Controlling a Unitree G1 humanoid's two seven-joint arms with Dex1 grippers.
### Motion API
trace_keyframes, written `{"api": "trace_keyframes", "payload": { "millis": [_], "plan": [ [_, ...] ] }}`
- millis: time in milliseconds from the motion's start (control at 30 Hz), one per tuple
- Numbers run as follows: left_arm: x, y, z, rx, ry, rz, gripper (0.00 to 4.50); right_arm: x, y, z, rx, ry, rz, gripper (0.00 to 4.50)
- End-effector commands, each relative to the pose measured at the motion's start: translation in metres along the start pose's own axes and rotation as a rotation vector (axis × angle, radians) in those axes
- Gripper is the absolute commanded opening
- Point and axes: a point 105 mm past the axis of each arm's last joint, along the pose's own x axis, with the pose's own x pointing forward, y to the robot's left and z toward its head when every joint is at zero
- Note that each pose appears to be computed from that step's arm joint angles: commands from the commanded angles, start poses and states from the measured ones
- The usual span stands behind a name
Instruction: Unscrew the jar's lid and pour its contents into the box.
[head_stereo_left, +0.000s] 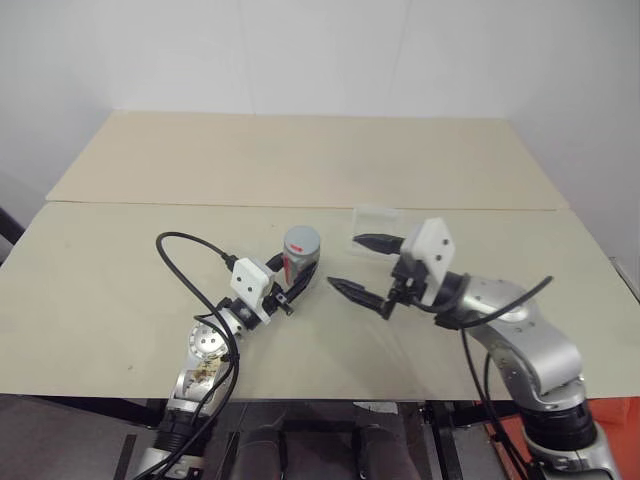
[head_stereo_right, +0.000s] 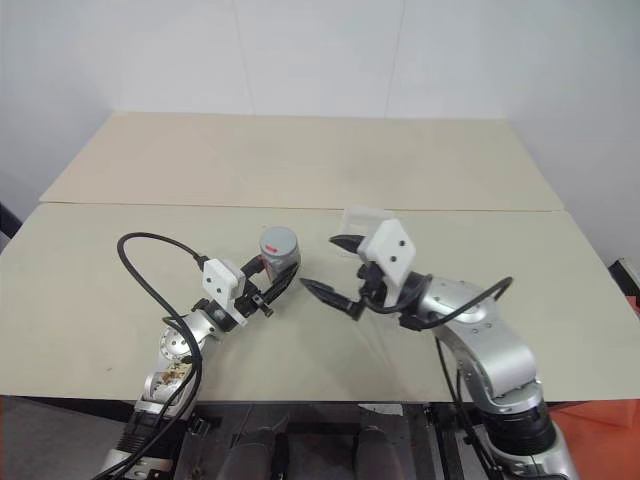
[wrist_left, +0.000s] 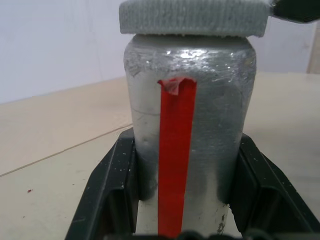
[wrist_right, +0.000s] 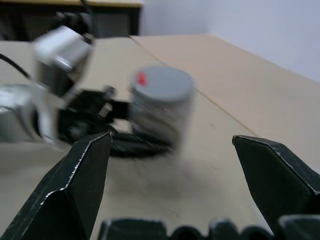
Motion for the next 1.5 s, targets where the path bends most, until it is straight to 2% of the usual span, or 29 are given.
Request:
{"api": "trace_keyframes", "payload": {
  "millis": [33, 367, 733, 833, 933, 1133, 1333, 1500],
  "plan": [
    [0.007, -0.007, 0.017, 0.013, -0.065, -0.023, 1.96, 0.011, -0.002, 0.013, -0.048, -0.030, -0.034, 4.50],
    [0.017, -0.024, 0.018, -0.021, -0.083, -0.050, 1.96, 0.028, -0.006, 0.016, -0.054, -0.066, -0.103, 4.50],
    [0.016, -0.027, 0.014, -0.029, -0.073, -0.055, 1.96, 0.030, -0.011, 0.015, -0.044, -0.071, -0.143, 4.50],
    [0.016, -0.027, 0.013, -0.034, -0.071, -0.054, 1.96, 0.030, -0.010, 0.013, -0.032, -0.075, -0.142, 3.87],
    [0.017, -0.028, 0.010, -0.042, -0.066, -0.052, 1.96, 0.030, -0.010, 0.013, -0.029, -0.081, -0.142, 2.86],
    [0.016, -0.032, 0.009, -0.051, -0.062, -0.067, 1.96, 0.028, -0.010, 0.012, -0.033, -0.081, -0.145, 2.81],
    [0.009, -0.035, 0.016, -0.075, -0.097, -0.147, 1.96, 0.025, -0.007, 0.014, -0.012, -0.108, -0.033, 2.81],
    [0.007, -0.038, 0.021, -0.070, -0.112, -0.213, 1.96, 0.016, 0.001, 0.019, -0.038, -0.138, 0.259, 2.81]
  ]
}}
